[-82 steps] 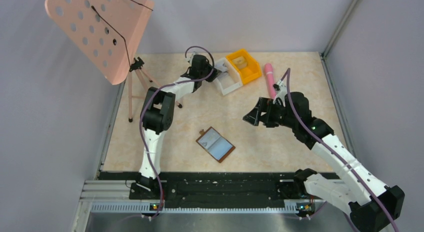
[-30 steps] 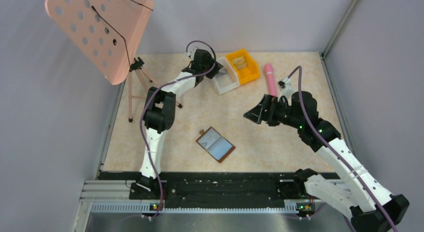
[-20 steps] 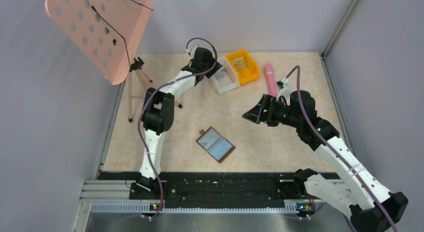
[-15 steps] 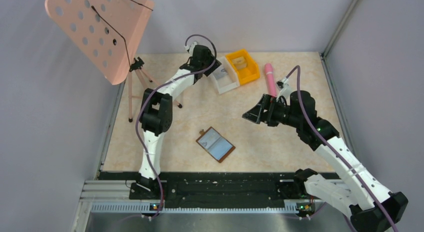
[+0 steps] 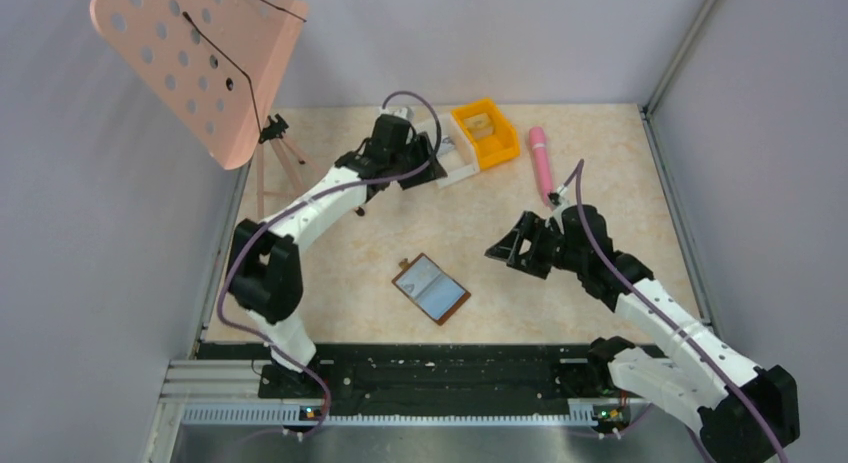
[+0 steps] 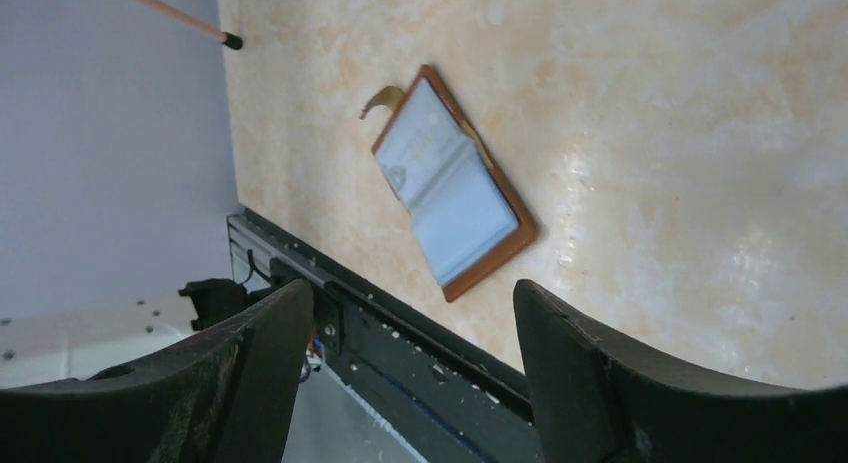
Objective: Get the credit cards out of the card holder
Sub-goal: Move the card holder to the corner of the board.
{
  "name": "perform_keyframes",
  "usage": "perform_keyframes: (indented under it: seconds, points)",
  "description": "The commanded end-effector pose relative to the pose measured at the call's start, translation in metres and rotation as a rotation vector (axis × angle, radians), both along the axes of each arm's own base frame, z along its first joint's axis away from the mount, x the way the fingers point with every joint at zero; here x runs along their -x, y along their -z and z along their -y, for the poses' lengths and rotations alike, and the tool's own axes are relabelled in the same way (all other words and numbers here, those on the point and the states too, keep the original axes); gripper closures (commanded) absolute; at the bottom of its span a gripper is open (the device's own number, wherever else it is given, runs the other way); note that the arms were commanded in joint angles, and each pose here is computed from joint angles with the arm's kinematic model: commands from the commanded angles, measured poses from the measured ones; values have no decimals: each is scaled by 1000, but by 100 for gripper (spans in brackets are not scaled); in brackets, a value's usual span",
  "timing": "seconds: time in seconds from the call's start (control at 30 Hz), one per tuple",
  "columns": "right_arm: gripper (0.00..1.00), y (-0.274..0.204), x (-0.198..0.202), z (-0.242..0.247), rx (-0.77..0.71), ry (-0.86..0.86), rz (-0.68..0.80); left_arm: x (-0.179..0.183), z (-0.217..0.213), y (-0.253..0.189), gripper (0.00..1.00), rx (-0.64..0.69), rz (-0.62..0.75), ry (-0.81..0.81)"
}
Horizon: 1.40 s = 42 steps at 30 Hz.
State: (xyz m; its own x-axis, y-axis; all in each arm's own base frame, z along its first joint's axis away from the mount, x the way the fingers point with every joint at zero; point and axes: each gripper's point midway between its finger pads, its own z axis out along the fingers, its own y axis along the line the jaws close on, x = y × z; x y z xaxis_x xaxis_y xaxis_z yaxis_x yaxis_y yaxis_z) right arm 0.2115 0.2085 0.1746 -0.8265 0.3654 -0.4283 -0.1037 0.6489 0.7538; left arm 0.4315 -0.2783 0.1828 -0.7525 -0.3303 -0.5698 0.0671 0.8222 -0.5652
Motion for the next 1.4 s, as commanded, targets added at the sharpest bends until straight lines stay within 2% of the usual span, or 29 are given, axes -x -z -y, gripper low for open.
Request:
perform_keyframes:
  seconds: [0.0, 0.17, 0.27, 0.4, 0.5, 0.57, 0.63, 0.7, 0.87, 0.97, 1.13, 1.2, 1.3, 1.37]
  points:
    - [28, 22, -9, -1, -66, 117, -90, 66, -8, 8, 46, -5, -26, 145]
    - [29, 67, 3, -21, -118, 171, -208, 128, -5, 45, 45, -160, -100, 240]
    - [25, 83, 15, -41, -111, 161, -246, 146, -6, 56, 45, -172, -138, 262]
    - [22, 95, 25, -58, -75, 170, -267, 149, -14, 59, 45, -151, -90, 223]
    - [26, 96, 31, -73, -103, 171, -274, 148, -34, 61, 44, -177, -83, 129]
    - [28, 105, 32, -77, -63, 217, -298, 145, -58, 69, 41, -194, -89, 12]
    - [28, 117, 37, -78, -21, 265, -338, 144, -68, 70, 41, -138, -91, -19]
    - [29, 120, 39, -88, -43, 275, -360, 143, -78, 69, 41, -116, -85, -47]
    - [30, 130, 40, -107, -70, 253, -388, 147, -94, 86, 40, -200, -120, -62]
    - [33, 138, 39, -111, -90, 263, -408, 148, -95, 98, 40, -181, -146, -54]
    - [38, 160, 34, -81, 0, 340, -413, 160, -84, 110, 40, -140, -191, 25]
    - [42, 164, 25, -65, 23, 359, -391, 164, -83, 118, 41, -154, -223, 46]
    - [68, 164, 10, -46, 36, 351, -346, 172, -80, 133, 44, -155, -280, 76]
    - [79, 165, 2, -30, 88, 342, -314, 176, -71, 139, 45, -128, -304, 112]
